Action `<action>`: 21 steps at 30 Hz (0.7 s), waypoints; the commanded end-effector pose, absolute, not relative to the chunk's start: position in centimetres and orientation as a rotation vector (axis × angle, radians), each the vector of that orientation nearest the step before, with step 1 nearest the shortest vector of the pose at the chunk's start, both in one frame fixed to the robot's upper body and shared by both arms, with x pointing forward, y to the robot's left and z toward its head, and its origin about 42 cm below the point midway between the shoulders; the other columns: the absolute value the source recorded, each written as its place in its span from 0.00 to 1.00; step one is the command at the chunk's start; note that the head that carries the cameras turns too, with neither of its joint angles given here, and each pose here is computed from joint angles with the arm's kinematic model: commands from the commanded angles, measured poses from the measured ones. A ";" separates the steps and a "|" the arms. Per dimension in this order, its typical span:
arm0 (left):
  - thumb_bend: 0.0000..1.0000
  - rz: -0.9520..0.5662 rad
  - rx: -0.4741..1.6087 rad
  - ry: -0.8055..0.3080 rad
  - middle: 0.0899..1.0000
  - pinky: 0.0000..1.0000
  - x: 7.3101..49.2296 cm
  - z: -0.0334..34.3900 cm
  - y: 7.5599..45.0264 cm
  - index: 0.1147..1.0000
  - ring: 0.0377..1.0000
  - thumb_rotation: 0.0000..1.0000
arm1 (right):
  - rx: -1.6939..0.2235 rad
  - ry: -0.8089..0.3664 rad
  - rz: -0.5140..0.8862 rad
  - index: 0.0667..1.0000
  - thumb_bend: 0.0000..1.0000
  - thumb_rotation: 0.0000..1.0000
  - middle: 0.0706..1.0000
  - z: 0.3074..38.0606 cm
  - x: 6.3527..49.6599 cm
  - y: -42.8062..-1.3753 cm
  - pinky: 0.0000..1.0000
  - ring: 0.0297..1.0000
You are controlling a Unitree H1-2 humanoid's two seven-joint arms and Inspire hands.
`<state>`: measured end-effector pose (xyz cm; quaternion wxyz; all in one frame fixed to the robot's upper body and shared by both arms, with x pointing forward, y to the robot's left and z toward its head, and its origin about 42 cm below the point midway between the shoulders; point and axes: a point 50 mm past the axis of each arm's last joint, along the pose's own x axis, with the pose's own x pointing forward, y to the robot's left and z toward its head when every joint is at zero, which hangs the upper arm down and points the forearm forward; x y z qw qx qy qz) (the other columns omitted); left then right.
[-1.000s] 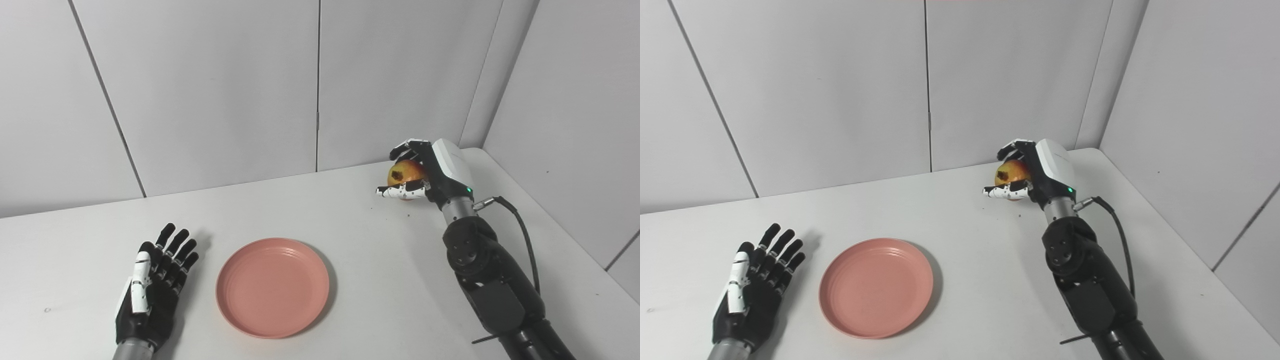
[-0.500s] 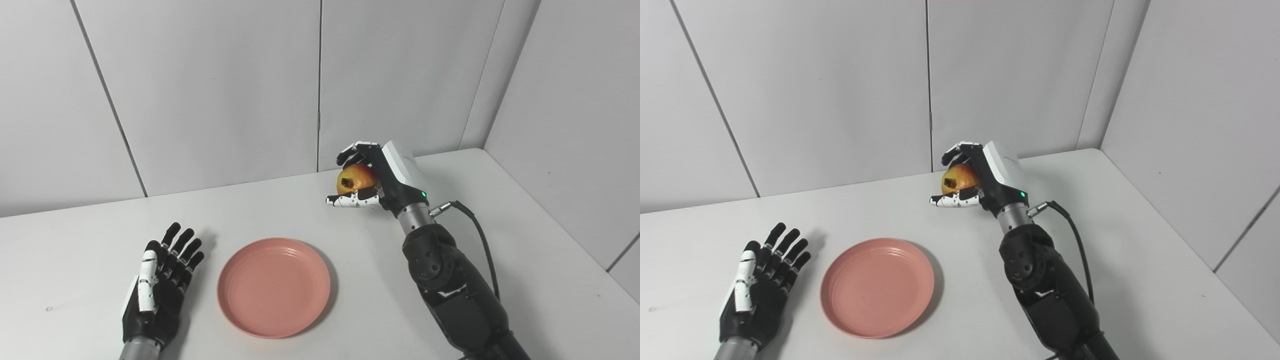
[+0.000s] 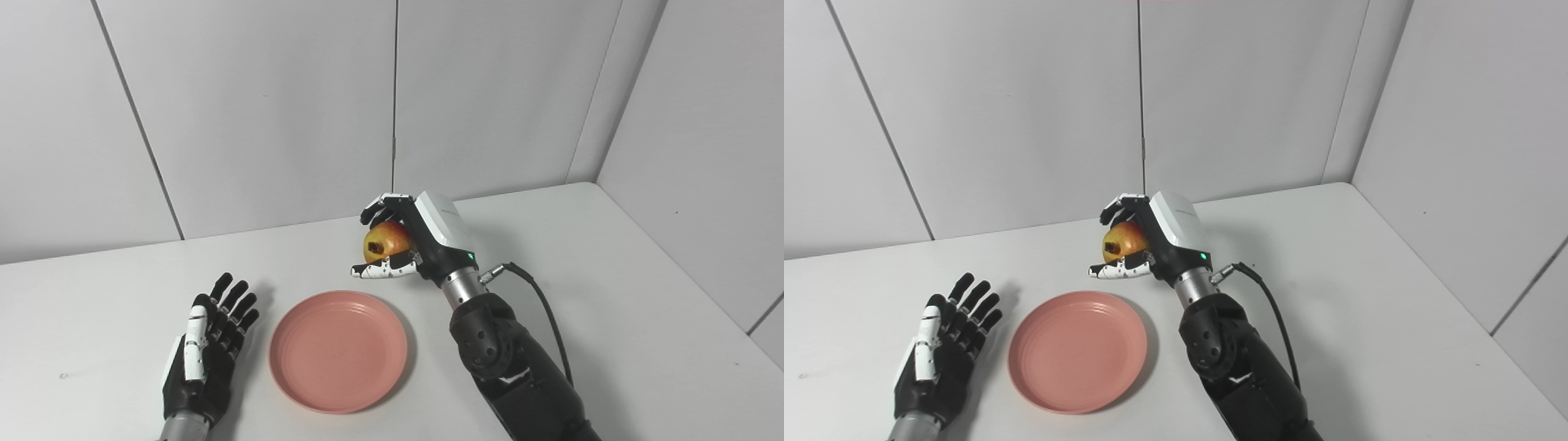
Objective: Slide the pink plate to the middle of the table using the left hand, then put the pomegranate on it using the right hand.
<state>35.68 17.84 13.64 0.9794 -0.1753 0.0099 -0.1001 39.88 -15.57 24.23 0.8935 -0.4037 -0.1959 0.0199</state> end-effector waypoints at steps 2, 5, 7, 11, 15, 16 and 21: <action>0.41 -0.196 -0.350 0.061 0.89 0.90 35.3 13.3 17.1 0.88 0.90 1.00 | -0.820 -0.531 0.061 0.48 0.53 0.00 0.41 26.2 39.9 -13.8 0.37 0.40; 0.41 -0.190 -0.352 0.061 0.90 0.91 35.3 13.3 16.8 0.89 0.90 1.00 | -0.802 -0.519 0.110 0.49 0.53 0.00 0.41 25.4 39.6 -12.1 0.35 0.39; 0.41 -0.189 -0.351 0.061 0.90 0.90 35.3 13.4 16.6 0.89 0.90 1.00 | -0.796 -0.512 0.123 0.49 0.53 0.00 0.41 25.1 39.5 -11.7 0.34 0.39; 0.41 -0.182 -0.350 0.062 0.90 0.90 35.2 13.5 16.2 0.88 0.89 1.00 | -0.789 -0.512 0.165 0.49 0.52 0.00 0.40 24.5 39.2 -10.7 0.32 0.37; 0.41 -0.180 -0.351 0.062 0.89 0.90 35.2 13.6 15.7 0.88 0.89 1.00 | -0.784 -0.505 0.206 0.48 0.53 0.00 0.41 23.8 38.8 -9.9 0.35 0.40; 0.41 -0.180 -0.352 0.062 0.89 0.90 35.2 13.6 15.6 0.88 0.89 1.00 | -0.783 -0.504 0.209 0.48 0.53 0.00 0.41 23.7 38.7 -9.9 0.35 0.40; 0.41 -0.180 -0.338 0.052 0.88 0.89 35.0 13.8 14.9 0.87 0.88 1.00 | -0.779 -0.478 0.244 0.50 0.52 0.00 0.39 22.8 38.0 -9.6 0.30 0.35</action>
